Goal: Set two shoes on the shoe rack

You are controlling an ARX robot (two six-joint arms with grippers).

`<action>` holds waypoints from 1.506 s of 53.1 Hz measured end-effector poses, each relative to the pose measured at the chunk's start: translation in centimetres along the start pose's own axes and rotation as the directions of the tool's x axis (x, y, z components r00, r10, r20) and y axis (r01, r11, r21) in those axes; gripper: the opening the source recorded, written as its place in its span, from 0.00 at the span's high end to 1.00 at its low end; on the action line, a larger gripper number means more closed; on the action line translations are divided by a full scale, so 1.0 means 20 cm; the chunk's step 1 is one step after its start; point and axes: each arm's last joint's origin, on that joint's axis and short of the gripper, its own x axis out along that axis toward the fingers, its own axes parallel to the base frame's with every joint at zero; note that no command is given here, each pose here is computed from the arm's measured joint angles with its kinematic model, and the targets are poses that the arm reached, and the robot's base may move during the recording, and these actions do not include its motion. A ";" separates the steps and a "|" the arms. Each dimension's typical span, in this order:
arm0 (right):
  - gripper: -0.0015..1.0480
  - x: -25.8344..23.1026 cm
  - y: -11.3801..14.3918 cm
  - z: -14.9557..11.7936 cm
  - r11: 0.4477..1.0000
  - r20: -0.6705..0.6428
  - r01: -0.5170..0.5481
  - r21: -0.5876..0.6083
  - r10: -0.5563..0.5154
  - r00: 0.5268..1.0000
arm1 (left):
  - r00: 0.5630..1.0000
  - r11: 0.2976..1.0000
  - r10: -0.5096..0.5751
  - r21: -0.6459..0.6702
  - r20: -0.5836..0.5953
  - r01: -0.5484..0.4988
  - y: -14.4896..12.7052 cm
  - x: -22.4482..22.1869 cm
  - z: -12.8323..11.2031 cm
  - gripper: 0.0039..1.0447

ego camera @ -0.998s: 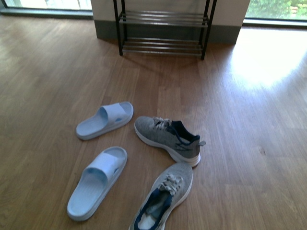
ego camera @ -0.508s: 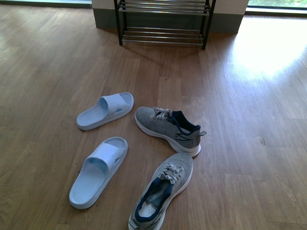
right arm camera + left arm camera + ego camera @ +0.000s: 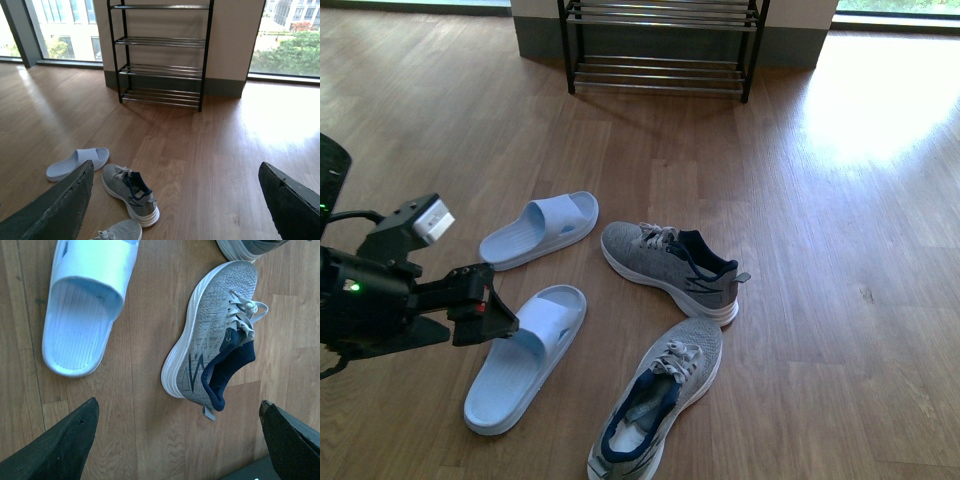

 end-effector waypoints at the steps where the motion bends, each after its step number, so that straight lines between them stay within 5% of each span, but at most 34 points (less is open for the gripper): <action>1: 0.09 0.00 0.00 0.00 1.000 0.000 0.000 0.000 0.000 1.000 | 1.000 1.000 -0.009 0.011 -0.007 0.009 0.01 0.02 0.01 0.09; 12: 0.09 0.00 0.00 0.00 1.000 0.000 0.000 0.000 0.000 1.000 | 0.983 0.981 -0.149 0.110 -0.107 0.161 0.06 0.28 0.07 0.09; 35: 0.09 0.00 0.00 0.00 1.000 0.000 0.000 0.000 0.000 1.000 | 0.857 0.868 -0.452 0.101 -0.246 0.487 0.01 0.67 0.09 0.09; 52: 0.09 0.00 0.00 0.00 1.000 0.000 0.000 0.000 0.000 1.000 | 0.825 0.873 -0.391 0.118 -0.408 0.472 0.02 0.88 -0.02 0.09; 80: 0.09 0.00 0.00 0.00 1.000 0.000 0.000 0.000 0.000 1.000 | 0.811 0.844 -0.417 0.156 -0.411 0.513 0.04 1.04 -0.01 0.09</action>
